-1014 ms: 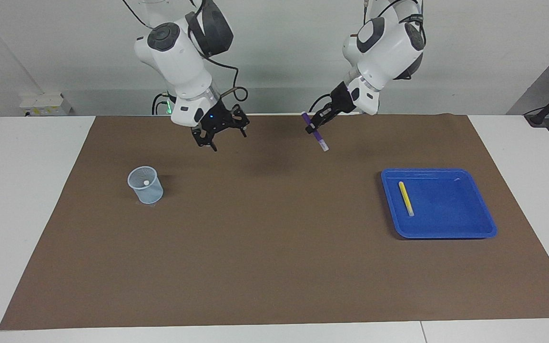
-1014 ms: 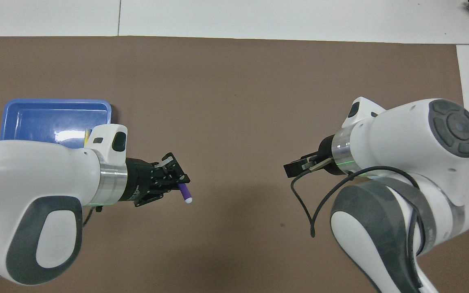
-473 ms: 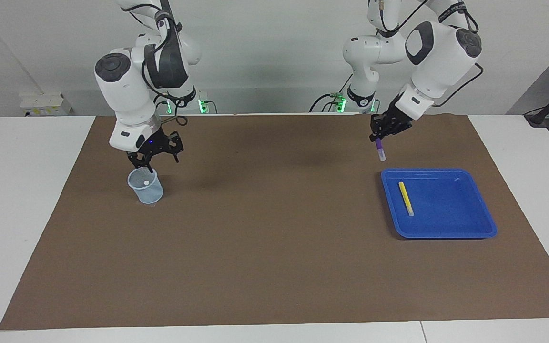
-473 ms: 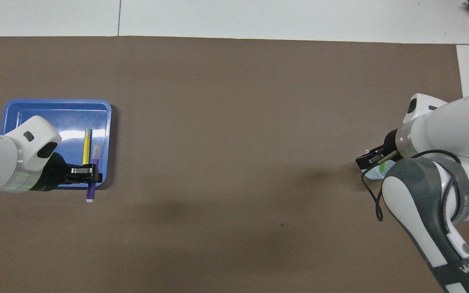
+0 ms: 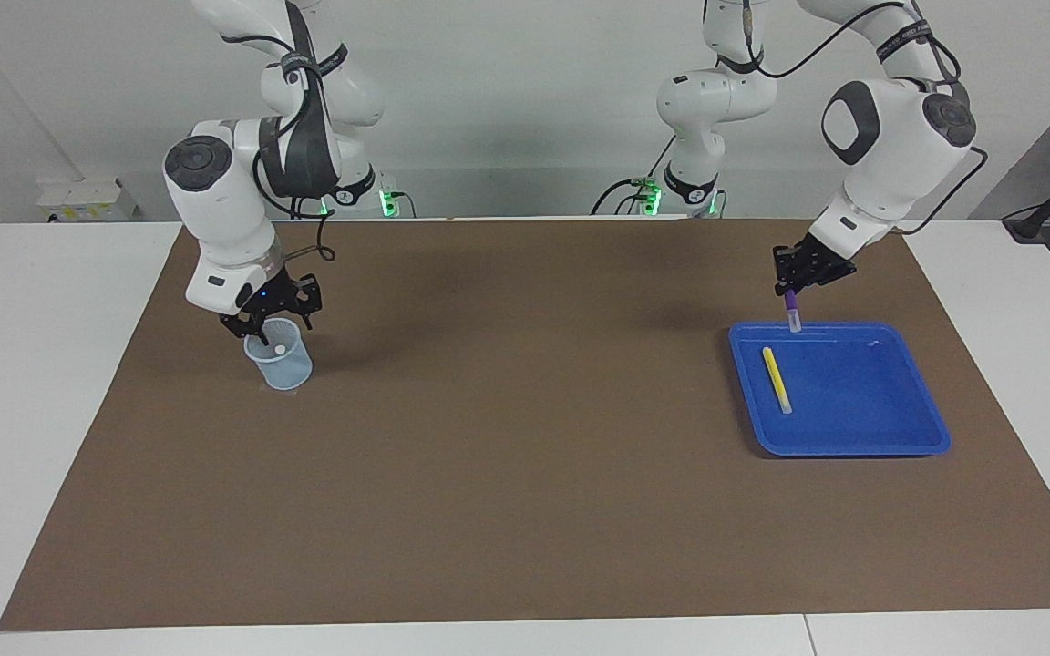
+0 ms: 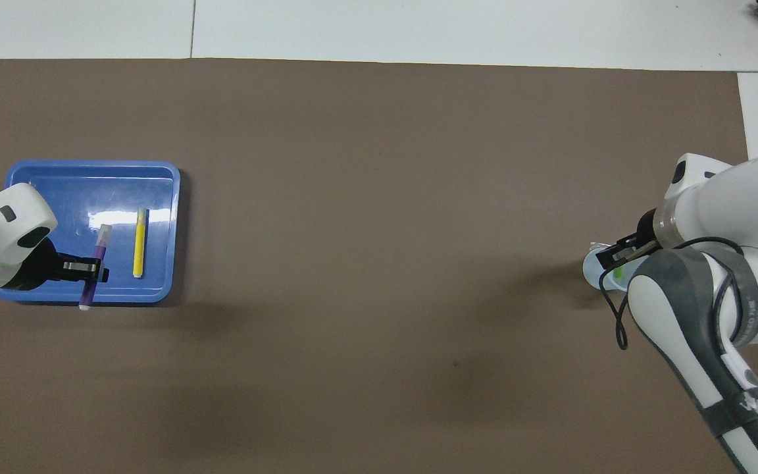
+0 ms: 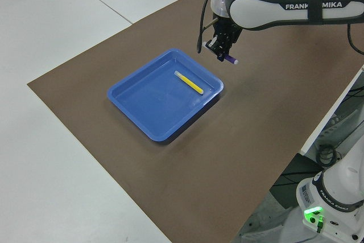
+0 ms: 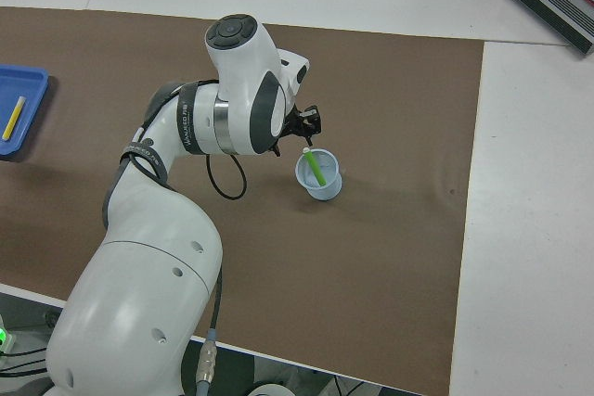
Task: Right arm passes pens to left for tray arrangement
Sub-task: 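Lay the purple pen in the tray while the right gripper returns, then pull the green pen out of the white cup with the right gripper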
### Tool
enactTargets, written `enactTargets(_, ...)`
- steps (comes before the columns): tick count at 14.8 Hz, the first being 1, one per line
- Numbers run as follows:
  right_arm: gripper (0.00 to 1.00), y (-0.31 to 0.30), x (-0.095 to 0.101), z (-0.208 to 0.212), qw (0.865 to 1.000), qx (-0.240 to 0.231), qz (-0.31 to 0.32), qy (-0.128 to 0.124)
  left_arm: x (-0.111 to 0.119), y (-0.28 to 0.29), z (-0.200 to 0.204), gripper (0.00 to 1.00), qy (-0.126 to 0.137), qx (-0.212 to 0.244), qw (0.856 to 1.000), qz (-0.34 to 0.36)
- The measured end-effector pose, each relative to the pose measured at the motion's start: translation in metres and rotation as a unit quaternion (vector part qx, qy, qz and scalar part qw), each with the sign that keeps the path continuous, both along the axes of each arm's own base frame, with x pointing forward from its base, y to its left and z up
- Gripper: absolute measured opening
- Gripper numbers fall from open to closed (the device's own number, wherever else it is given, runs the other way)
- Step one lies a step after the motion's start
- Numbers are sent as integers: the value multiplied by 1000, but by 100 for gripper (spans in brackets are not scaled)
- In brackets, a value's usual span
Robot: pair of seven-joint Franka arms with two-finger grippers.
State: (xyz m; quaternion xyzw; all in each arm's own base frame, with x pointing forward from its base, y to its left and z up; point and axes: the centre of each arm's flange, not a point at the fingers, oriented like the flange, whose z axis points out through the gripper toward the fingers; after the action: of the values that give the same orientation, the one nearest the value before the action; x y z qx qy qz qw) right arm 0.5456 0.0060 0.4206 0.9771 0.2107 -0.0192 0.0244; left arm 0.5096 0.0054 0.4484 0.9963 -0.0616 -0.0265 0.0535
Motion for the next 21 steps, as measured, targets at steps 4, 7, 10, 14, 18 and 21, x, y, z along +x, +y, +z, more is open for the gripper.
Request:
enactTargets(4,60,-8,4,-14,1000,4,-12,-7,18,25,-30,19,-15,14,1000,9)
enactTargets(7,60,-8,4,-25,999,6,-31,1,27,37,-45,19,-26,20,999,16)
enactTargets(10,60,-12,5,-35,999,9,-39,10,33,44,-57,19,-34,22,999,21)
enactTargets(14,44,-20,6,-36,999,9,-46,10,44,52,-86,19,-42,22,998,28)
enactTargets(18,31,-20,6,-36,999,9,-46,10,51,59,-114,19,-44,21,998,35)
enactTargets(21,18,-19,6,-31,999,9,-35,21,56,61,-128,19,-51,23,998,34)
